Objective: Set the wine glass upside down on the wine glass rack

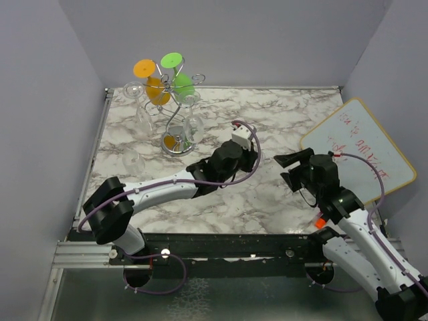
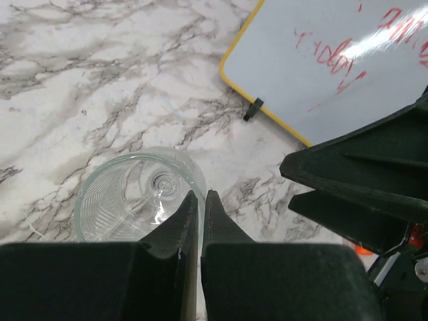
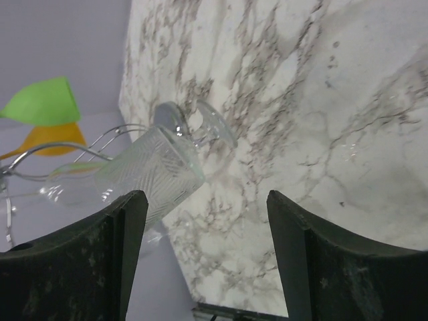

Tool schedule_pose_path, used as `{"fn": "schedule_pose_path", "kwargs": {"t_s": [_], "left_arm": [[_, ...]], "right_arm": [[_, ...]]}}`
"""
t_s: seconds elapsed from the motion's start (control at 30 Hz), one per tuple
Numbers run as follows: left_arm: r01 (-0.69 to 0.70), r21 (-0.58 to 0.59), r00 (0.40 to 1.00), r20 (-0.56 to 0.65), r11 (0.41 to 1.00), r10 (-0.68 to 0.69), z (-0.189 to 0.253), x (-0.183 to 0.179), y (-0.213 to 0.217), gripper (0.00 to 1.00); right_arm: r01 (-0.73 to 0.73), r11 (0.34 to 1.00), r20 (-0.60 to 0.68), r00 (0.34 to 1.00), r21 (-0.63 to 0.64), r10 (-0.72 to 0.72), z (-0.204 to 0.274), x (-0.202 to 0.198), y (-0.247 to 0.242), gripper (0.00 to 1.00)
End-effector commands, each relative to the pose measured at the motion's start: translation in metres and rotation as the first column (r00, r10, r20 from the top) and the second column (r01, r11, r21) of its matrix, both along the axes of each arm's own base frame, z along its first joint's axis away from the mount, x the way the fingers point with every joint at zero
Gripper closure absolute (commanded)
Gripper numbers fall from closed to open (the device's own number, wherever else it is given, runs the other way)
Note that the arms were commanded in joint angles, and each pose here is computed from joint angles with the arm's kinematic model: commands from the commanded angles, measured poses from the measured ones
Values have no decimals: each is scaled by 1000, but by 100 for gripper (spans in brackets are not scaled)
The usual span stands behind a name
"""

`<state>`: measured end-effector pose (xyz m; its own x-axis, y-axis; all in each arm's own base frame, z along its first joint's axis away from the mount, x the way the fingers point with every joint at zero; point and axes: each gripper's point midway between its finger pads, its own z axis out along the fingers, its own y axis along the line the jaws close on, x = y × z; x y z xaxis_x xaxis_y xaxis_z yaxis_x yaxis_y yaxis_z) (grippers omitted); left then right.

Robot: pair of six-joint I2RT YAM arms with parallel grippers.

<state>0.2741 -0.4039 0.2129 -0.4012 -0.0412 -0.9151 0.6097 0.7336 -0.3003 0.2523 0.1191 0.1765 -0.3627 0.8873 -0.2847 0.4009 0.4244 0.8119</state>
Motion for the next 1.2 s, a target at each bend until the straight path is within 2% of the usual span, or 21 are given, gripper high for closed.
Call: {"fn": "schedule_pose_path", "kwargs": {"t_s": [0.0, 0.13, 0.27, 0.4, 0.53, 0.87, 1.17], "left_arm": [[-56, -254, 982, 160, 966, 99, 75, 11, 8, 100], [-57, -350, 970, 202, 935, 134, 93, 11, 14, 100], [-51, -386, 965, 220, 921, 146, 99, 12, 13, 100], [-35, -402, 963, 233, 915, 139, 100, 12, 9, 100], [-30, -406, 961, 240, 913, 138, 97, 12, 7, 100], [-147, -426, 945, 207, 893, 255, 92, 28, 20, 100], [-108, -432, 954, 207, 895, 216, 91, 26, 8, 100]], "right_arm": [[-95, 973, 108, 991, 211, 74, 40, 2, 30, 22], [-114, 913, 166, 985, 392, 52, 56, 6, 42, 22], [-115, 832, 134, 990, 543, 49, 58, 15, 57, 23], [-122, 773, 88, 992, 622, 85, 59, 25, 72, 23], [-134, 731, 105, 991, 669, 85, 68, 35, 79, 22], [-75, 734, 102, 995, 675, 8, 78, 40, 67, 23], [-40, 768, 78, 997, 639, -13, 78, 58, 70, 16]]}}
